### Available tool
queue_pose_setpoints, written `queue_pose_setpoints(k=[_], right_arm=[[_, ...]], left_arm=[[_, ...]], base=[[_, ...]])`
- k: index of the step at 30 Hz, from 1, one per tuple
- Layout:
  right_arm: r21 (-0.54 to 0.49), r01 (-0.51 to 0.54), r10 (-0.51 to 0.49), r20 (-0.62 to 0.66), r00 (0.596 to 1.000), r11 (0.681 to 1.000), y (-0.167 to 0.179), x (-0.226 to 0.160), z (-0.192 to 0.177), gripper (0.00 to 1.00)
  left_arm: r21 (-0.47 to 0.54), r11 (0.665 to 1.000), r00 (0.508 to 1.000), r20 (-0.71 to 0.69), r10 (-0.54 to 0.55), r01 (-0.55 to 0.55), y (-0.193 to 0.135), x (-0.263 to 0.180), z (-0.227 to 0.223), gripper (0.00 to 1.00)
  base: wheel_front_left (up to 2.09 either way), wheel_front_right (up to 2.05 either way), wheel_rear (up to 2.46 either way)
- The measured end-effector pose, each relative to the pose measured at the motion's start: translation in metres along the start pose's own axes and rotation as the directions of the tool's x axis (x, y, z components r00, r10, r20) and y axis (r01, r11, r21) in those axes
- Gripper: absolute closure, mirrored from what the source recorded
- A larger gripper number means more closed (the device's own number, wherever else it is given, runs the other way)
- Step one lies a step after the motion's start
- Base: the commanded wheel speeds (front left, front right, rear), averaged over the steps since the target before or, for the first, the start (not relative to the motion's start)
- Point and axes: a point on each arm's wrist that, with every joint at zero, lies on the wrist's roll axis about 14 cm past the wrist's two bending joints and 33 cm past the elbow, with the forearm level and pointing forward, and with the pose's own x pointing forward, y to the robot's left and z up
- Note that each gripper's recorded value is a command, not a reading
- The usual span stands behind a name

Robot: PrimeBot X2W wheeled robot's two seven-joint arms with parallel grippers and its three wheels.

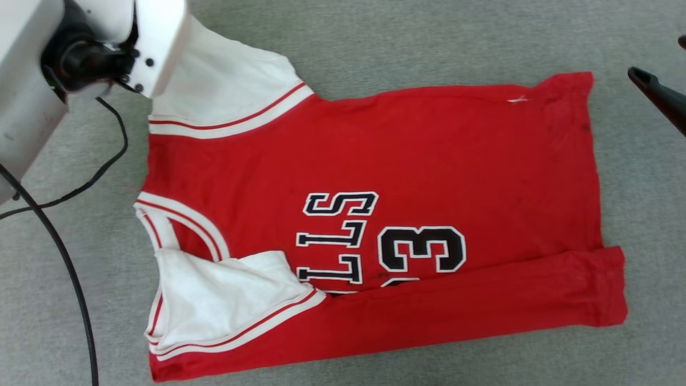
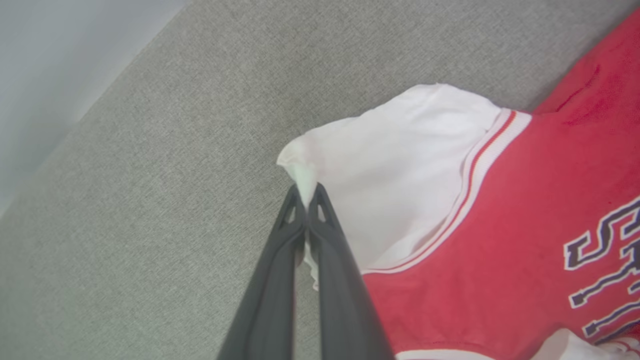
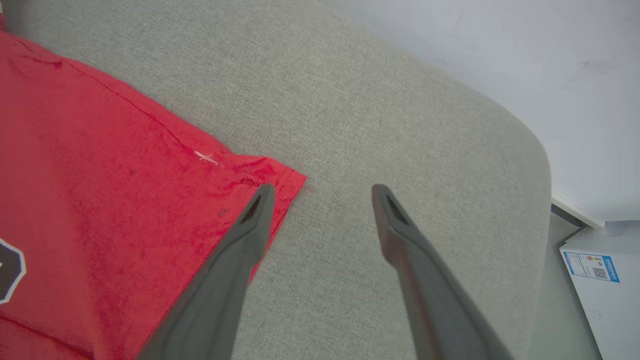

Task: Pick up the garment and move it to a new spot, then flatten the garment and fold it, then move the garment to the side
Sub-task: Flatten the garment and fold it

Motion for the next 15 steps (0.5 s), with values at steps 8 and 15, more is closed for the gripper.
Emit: queue_pose_setpoints(k=[8,15], right_arm=[[-0.002,-0.111,0.103,-0.369,0.924,0.994,0.019,0.035,-0.035,0.0],[0.065,-0.155,0.167,-0.489,0.856,0.986,0.034,0.071,-0.058,0.0]], left_arm=[[0.052,0.998,0.999,0.028,-0.032,0.03,-0.011,-0.001,-0.002,1.0],[0.06,0.997,0.998,0.039,-0.046,0.044,-0.009,0.009,-0.003,1.0]], base=[[0.0,0.0,0.0],[0.0,0.0,0.0]])
